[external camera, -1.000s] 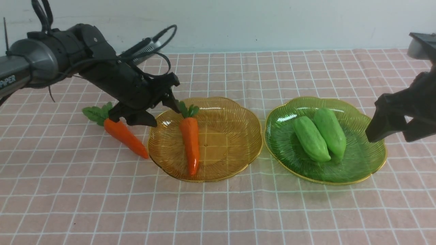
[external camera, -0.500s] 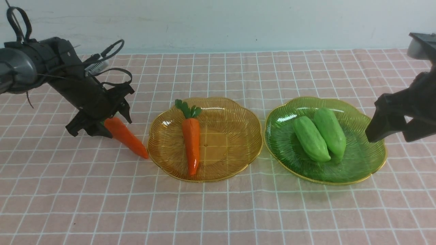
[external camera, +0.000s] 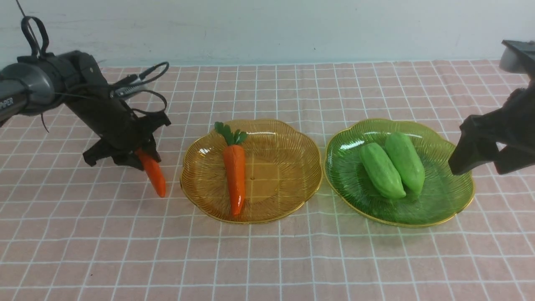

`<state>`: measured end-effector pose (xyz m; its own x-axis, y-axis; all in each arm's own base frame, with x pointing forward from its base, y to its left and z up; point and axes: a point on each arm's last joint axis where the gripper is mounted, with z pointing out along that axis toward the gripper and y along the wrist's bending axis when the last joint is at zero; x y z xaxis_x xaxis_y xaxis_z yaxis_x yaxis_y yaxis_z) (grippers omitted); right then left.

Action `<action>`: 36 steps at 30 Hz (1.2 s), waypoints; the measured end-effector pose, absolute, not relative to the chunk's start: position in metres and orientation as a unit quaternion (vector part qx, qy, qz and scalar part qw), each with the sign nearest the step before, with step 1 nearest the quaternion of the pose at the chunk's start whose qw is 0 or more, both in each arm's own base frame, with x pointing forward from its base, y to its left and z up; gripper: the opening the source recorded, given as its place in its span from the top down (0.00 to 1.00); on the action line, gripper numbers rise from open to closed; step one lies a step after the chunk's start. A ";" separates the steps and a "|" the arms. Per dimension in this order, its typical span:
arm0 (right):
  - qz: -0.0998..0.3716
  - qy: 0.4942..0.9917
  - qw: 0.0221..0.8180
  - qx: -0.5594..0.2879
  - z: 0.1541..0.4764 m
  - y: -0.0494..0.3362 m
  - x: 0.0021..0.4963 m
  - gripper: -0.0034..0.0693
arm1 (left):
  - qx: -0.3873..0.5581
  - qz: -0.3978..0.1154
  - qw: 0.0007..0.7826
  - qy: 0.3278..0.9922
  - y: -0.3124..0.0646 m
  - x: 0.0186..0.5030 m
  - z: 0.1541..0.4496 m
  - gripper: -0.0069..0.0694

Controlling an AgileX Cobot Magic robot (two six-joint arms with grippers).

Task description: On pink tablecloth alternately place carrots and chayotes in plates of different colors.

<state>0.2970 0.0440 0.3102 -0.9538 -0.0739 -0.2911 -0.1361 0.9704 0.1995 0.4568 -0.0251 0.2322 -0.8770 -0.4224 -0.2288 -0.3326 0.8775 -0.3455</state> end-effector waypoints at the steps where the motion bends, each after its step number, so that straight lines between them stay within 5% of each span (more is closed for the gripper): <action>1: 0.109 0.982 0.142 -0.053 0.310 0.044 0.297 0.21 | -0.183 -0.152 0.155 0.959 -0.031 0.457 0.245 0.66; 4: 0.110 0.982 0.142 -0.053 0.310 0.044 0.297 0.21 | -0.111 -0.155 0.148 0.970 -0.075 0.450 0.266 0.66; 8: 0.127 0.980 0.145 -0.051 0.312 0.047 0.295 0.25 | -0.016 -0.157 0.149 0.976 -0.150 0.442 0.248 0.65; 13: 0.149 0.973 0.169 -0.056 0.328 0.049 0.275 0.51 | 0.050 -0.143 0.149 0.977 -0.197 0.436 0.223 0.58; 22: 0.120 0.953 0.264 -0.084 0.364 0.037 0.189 0.94 | 0.053 -0.161 0.148 0.974 -0.202 0.436 0.220 0.31; 28: 0.102 0.899 0.418 -0.086 0.351 0.028 0.123 0.97 | 0.060 -0.163 0.145 0.974 -0.203 0.436 0.231 0.30; 36: 0.071 0.773 0.631 -0.017 0.302 0.015 0.125 0.97 | 0.066 -0.165 0.146 0.973 -0.204 0.437 0.245 0.30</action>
<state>0.1246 0.0150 0.3024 -0.2036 0.0628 -0.9770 -0.1161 0.9893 0.0878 0.4366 -0.2041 0.2447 -0.9484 0.0804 -0.3068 0.1770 0.9369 -0.3014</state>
